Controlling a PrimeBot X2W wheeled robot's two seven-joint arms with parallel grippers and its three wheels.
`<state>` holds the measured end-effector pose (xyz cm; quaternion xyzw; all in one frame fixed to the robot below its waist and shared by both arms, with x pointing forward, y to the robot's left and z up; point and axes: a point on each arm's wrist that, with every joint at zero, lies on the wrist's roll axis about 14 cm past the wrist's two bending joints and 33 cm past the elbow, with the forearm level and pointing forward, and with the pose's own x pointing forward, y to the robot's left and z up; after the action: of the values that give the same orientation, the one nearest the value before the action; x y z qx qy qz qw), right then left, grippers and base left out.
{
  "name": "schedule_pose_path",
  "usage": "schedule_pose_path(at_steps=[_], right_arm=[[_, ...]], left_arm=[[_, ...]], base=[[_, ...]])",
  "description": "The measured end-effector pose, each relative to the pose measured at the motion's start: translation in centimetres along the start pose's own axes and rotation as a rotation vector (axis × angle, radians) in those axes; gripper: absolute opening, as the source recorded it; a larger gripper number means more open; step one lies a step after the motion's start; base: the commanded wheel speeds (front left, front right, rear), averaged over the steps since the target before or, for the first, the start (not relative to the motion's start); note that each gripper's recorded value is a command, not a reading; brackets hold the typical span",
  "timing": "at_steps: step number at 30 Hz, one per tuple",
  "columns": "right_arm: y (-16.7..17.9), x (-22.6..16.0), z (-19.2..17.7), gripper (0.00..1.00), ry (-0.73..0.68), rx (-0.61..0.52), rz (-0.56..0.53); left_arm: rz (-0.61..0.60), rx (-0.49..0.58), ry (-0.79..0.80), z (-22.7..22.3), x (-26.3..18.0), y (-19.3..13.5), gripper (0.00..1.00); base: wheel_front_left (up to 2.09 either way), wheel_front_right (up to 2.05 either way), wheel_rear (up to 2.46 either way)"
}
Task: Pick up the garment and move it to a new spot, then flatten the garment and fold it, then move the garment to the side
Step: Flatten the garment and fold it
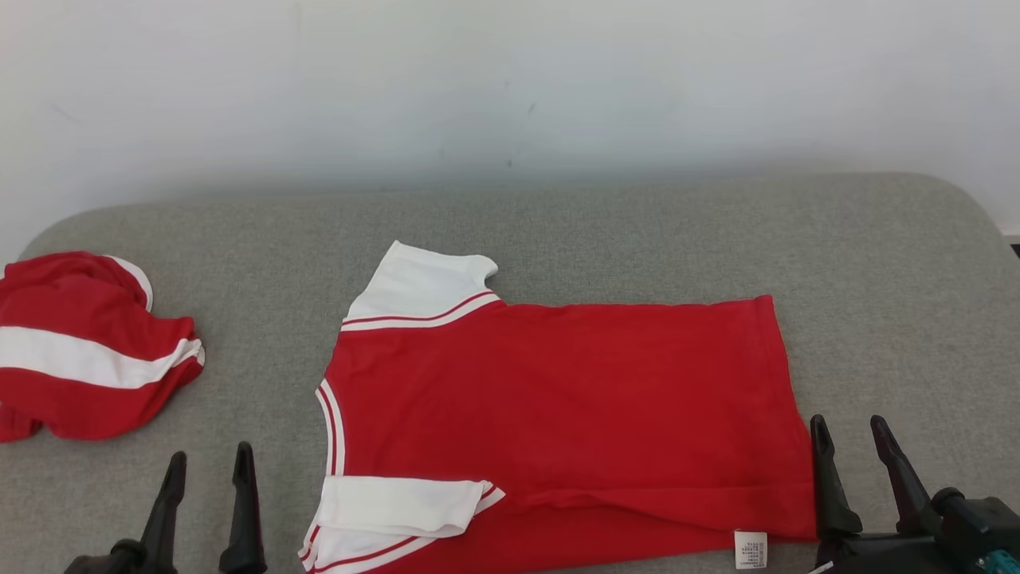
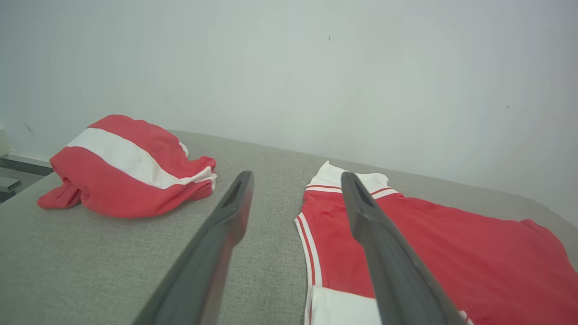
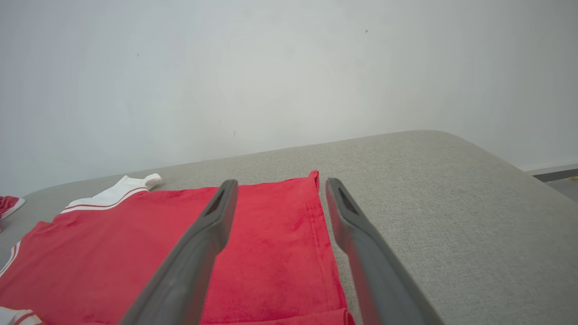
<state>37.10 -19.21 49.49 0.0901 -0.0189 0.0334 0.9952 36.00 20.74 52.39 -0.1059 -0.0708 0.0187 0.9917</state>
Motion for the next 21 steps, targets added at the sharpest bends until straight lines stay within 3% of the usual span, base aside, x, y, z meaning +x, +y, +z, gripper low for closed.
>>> schedule_pose_path(at_steps=[11, 21], right_arm=[[1.3, -1.7, 3.2, 1.0, -0.103, -0.067, 0.048], [2.1, -2.3, 2.3, 1.0, -0.078, -0.063, 0.061]], left_arm=[[0.015, 0.128, -0.026, 1.3, -1.8, 1.1, 1.0], [0.052, 0.154, -0.004, 0.9, -3.1, 2.5, 1.0]], base=[[0.0, 0.0, 0.0], [0.0, 0.0, 0.0]])
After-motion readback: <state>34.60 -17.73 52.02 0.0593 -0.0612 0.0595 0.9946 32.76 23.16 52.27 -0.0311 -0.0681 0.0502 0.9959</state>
